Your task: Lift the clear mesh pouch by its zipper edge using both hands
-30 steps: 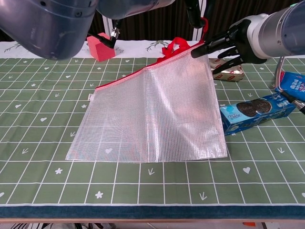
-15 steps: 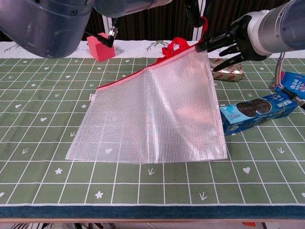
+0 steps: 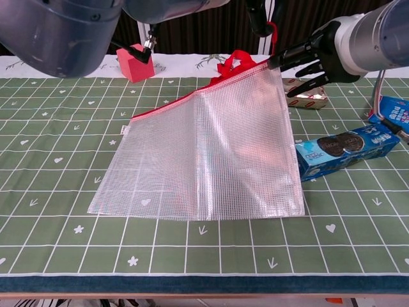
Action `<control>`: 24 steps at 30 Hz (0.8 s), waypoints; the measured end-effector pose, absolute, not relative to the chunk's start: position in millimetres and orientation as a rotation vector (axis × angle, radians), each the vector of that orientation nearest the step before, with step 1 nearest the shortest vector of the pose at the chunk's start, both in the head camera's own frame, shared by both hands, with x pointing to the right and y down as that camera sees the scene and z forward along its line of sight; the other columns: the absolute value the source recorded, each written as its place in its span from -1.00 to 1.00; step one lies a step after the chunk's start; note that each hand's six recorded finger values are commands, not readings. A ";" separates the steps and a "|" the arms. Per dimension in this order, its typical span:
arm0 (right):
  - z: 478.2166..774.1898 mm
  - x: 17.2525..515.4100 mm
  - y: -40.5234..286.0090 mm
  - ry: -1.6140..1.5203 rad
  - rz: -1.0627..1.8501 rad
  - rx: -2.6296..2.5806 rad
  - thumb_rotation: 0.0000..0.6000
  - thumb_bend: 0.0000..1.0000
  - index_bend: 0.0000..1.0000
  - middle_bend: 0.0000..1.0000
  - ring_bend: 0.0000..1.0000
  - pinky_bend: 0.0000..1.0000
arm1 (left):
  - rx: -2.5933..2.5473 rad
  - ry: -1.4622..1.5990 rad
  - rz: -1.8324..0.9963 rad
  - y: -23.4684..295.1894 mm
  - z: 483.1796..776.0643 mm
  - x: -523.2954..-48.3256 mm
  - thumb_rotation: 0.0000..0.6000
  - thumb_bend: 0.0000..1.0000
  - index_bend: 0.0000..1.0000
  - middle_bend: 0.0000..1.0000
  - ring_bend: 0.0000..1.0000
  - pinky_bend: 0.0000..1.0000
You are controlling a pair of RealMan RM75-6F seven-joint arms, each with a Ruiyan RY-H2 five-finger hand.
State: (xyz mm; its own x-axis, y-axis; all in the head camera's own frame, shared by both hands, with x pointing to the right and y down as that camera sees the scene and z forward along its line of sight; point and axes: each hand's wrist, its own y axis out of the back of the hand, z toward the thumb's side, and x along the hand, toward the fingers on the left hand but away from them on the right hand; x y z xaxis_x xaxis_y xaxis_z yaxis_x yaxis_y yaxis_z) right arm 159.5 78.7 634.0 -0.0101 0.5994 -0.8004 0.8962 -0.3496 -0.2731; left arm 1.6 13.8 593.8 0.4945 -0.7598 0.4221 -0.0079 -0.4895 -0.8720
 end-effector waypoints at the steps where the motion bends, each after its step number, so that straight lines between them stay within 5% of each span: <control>1: 634.0 159.5 78.8 1.558 -1.296 1.952 1.00 0.02 0.12 -0.63 -0.90 -0.47 | -1.859 0.640 -1.076 13.6 593.7 1.4 1.00 -0.17 0.23 -0.77 -1.00 -1.00; 24: 622.4 153.2 73.1 1.562 -1.215 1.962 1.00 0.21 0.17 -0.58 -0.90 -0.47 | -1.867 0.657 -1.100 10.9 597.7 -12.6 1.00 -0.16 0.23 -0.77 -1.00 -1.00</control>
State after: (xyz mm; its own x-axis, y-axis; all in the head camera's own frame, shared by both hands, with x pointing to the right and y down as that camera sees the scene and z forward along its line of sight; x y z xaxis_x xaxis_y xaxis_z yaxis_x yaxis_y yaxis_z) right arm 153.2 73.1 622.4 0.0229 0.6128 -0.7899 0.9163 -0.3289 -0.2286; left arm -12.6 10.9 597.7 0.4751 -0.7657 0.4336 -0.0181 -0.5011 -0.8652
